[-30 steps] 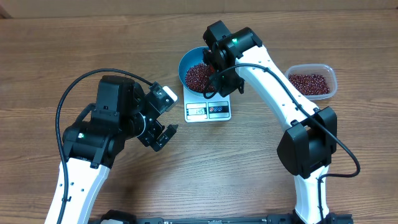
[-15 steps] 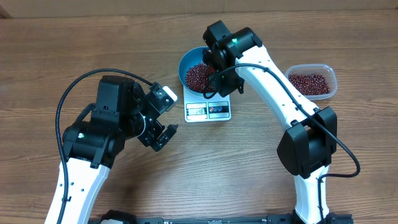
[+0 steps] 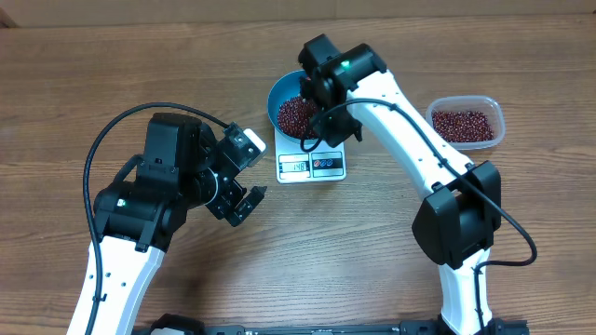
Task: Scoop item into bowl and weigh 150g on scale
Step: 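Tilt the red scoop with the right gripper to pour beans into the bowl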
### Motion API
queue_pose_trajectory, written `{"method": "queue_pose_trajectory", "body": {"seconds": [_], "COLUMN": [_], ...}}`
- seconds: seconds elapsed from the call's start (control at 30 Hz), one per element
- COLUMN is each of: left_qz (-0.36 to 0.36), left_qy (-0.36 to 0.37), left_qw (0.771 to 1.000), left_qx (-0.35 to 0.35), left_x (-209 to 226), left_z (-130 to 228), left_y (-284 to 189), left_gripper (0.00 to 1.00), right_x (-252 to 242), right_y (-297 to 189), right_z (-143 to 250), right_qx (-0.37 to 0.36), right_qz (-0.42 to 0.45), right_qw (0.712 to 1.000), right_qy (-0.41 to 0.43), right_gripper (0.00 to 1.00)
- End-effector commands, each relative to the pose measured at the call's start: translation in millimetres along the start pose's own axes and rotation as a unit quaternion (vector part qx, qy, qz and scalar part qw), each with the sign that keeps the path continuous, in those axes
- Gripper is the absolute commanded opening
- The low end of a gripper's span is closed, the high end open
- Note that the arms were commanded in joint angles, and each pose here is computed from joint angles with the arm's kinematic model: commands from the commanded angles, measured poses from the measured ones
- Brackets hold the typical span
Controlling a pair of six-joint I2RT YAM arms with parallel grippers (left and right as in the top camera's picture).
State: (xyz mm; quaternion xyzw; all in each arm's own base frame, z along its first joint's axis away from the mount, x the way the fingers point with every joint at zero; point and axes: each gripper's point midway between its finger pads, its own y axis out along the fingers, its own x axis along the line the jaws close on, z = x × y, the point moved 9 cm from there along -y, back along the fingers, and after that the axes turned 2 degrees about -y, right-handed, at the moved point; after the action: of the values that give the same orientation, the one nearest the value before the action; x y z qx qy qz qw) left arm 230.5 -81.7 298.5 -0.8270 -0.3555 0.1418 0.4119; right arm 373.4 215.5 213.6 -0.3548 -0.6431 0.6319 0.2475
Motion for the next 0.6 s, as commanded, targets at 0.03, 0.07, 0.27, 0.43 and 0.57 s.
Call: {"method": "queue_pose_trajectory", "body": {"seconds": [0.03,0.07,0.27,0.43,0.57], "left_qz": [-0.006,-0.006,-0.006,-0.006,-0.006], "left_qy": [-0.004,-0.004,-0.003,-0.004,-0.004], "left_qw": [1.0,1.0,1.0,1.0,1.0], "left_qx": [-0.01,-0.01,-0.01,-0.01,-0.01], "left_x": [2.4,2.4,2.4,2.4,2.4], "left_z": [-5.5,-5.5,-5.5,-5.5,-5.5], "left_y": [-4.9,-4.9,-4.9,-4.9,-4.9], "left_gripper": [1.0,1.0,1.0,1.0,1.0], "right_x": [1.7,0.7,-0.8,-0.5,-0.5], "right_y": [-30.1,-30.1,-30.1,-30.2,-30.2], "right_z": [-2.0,-1.9,-2.1,-2.3,-2.3], "right_qx": [-0.045,-0.044,-0.044,-0.045,-0.045], "right_qz": [0.0,0.006,0.015,0.015,0.015], "right_qw": [0.999,0.999,0.999,0.999,0.999], "right_qy": [0.005,0.005,0.006,0.006,0.006], "right_gripper": [0.04,0.04,0.04,0.04,0.04]}}
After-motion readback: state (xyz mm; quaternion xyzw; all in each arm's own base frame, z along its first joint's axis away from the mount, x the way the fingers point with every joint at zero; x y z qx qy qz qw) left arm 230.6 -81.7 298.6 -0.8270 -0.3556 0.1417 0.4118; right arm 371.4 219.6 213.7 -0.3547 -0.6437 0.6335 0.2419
